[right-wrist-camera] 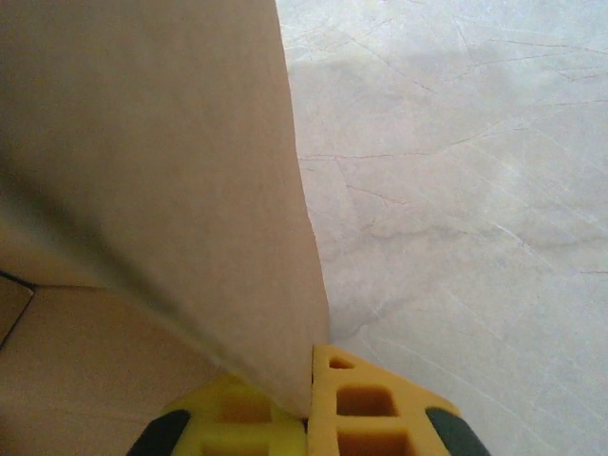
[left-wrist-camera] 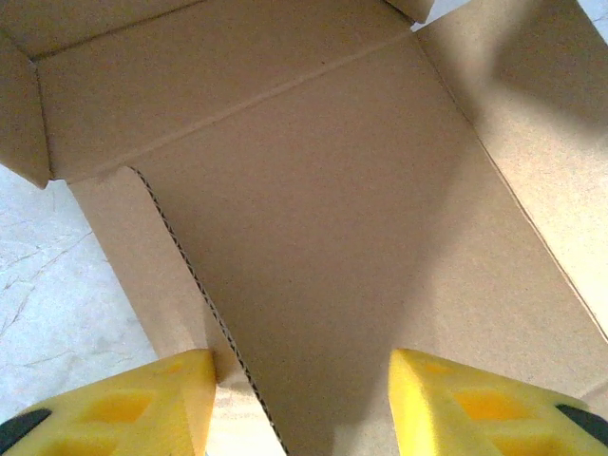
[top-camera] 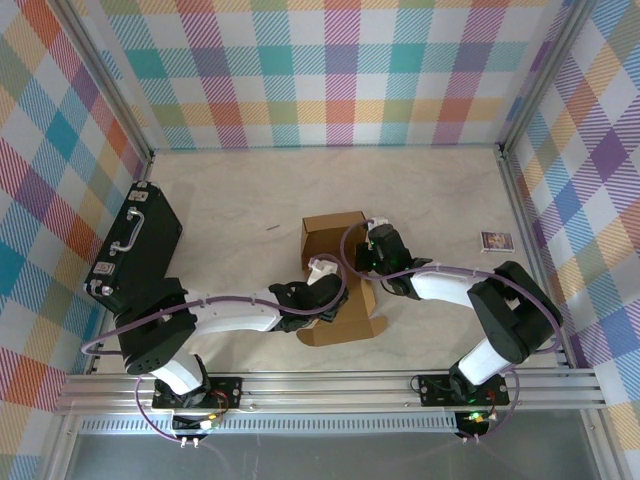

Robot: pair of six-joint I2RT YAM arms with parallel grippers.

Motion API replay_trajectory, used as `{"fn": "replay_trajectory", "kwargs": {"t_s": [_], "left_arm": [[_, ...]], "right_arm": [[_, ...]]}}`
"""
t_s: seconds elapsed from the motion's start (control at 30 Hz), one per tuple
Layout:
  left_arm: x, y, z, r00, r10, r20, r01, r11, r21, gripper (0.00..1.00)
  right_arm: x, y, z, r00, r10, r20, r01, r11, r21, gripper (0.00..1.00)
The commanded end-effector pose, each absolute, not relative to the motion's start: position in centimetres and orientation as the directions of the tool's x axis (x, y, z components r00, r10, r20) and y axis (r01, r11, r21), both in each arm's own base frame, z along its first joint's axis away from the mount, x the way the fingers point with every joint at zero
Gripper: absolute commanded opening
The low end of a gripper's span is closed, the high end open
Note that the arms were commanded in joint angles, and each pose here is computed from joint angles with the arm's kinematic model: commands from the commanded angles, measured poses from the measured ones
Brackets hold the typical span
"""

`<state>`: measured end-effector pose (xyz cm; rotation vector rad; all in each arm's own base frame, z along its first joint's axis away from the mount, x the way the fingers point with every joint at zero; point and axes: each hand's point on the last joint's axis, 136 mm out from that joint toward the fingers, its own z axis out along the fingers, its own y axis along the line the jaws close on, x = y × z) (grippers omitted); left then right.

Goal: Fold the paper box

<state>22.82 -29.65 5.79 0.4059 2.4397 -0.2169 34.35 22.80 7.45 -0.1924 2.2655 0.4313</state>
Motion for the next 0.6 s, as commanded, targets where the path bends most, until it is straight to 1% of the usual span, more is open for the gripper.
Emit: {"fn": "replay_trajectory", "kwargs": {"t_s": [0.0, 0.3, 0.57], "left_arm": [[22.4, -31.0, 5.3, -0.745, 0.261, -0.614, 0.378, 0.923, -0.066, 0.51], [22.4, -31.4, 4.3, -0.757, 0.278, -0.591, 0.383, 0.922, -0.056, 0.53], [22.1, -31.1, 5.4, -0.754, 0.258, -0.604, 0.383, 0.920, -0.085, 0.55]], "right_arm": [[33.9, 23.2, 7.2, -0.690, -0.004, -0.724, -0.277, 0.925, 0.258, 0.00], [33.8, 23.1, 7.4, -0.681, -0.002, -0.732, -0.280, 0.925, 0.257, 0.00], [33.8, 23.1, 7.2, -0.682, -0.005, -0.732, -0.281, 0.925, 0.255, 0.00]]}}
